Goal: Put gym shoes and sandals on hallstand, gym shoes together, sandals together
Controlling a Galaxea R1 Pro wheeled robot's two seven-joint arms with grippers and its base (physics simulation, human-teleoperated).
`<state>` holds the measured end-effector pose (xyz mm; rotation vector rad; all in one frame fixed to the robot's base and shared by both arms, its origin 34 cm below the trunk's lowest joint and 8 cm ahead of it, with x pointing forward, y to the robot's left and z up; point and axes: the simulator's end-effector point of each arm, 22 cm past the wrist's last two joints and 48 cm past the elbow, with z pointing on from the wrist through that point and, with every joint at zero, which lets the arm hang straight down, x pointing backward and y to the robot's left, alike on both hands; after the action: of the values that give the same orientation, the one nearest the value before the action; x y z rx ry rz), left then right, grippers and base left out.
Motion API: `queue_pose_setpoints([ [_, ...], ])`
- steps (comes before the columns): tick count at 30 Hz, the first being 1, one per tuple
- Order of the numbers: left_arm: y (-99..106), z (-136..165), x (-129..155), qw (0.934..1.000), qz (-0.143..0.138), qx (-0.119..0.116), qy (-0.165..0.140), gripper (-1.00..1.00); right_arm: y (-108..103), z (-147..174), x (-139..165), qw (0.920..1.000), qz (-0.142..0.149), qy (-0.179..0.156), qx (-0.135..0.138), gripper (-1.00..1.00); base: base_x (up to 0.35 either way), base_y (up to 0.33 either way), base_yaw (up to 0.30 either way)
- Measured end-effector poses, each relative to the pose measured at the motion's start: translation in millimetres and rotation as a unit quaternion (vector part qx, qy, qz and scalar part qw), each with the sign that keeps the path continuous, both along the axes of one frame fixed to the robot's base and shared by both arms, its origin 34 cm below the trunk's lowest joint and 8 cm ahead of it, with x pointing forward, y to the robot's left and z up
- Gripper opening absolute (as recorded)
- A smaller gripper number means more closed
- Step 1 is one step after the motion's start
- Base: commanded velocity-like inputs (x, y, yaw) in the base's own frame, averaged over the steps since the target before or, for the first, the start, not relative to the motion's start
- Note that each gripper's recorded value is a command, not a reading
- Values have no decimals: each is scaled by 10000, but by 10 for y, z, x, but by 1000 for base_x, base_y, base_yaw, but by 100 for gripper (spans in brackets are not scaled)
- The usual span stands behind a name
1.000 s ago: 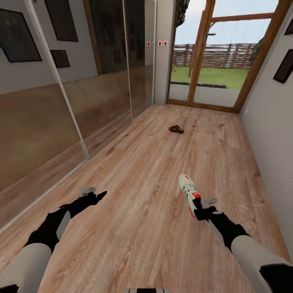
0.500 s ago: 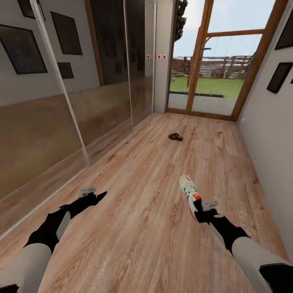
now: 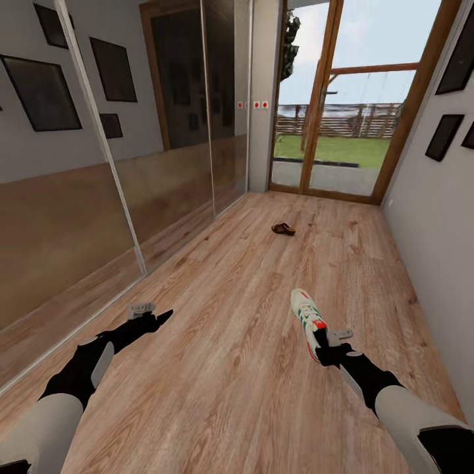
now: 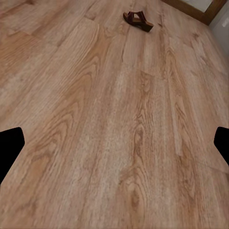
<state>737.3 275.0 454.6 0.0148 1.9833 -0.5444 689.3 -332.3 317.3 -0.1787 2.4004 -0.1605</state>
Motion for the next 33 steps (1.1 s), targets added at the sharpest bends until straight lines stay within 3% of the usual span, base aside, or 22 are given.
queue_pose_setpoints([
  [5,-1,1,0,10000,-2,0,-6,100,4,-4,-3,10000,4,4,0,-100,36,0,0],
  [12,-5,-33,-15,10000,-3,6,34,100,11,-9,-12,10000,7,16,2,-100,291,0,-103],
  [33,-24,-149,-63,9999,0,-16,172,100,0,-53,-56,10000,-6,78,1,-100,348,0,-288],
])
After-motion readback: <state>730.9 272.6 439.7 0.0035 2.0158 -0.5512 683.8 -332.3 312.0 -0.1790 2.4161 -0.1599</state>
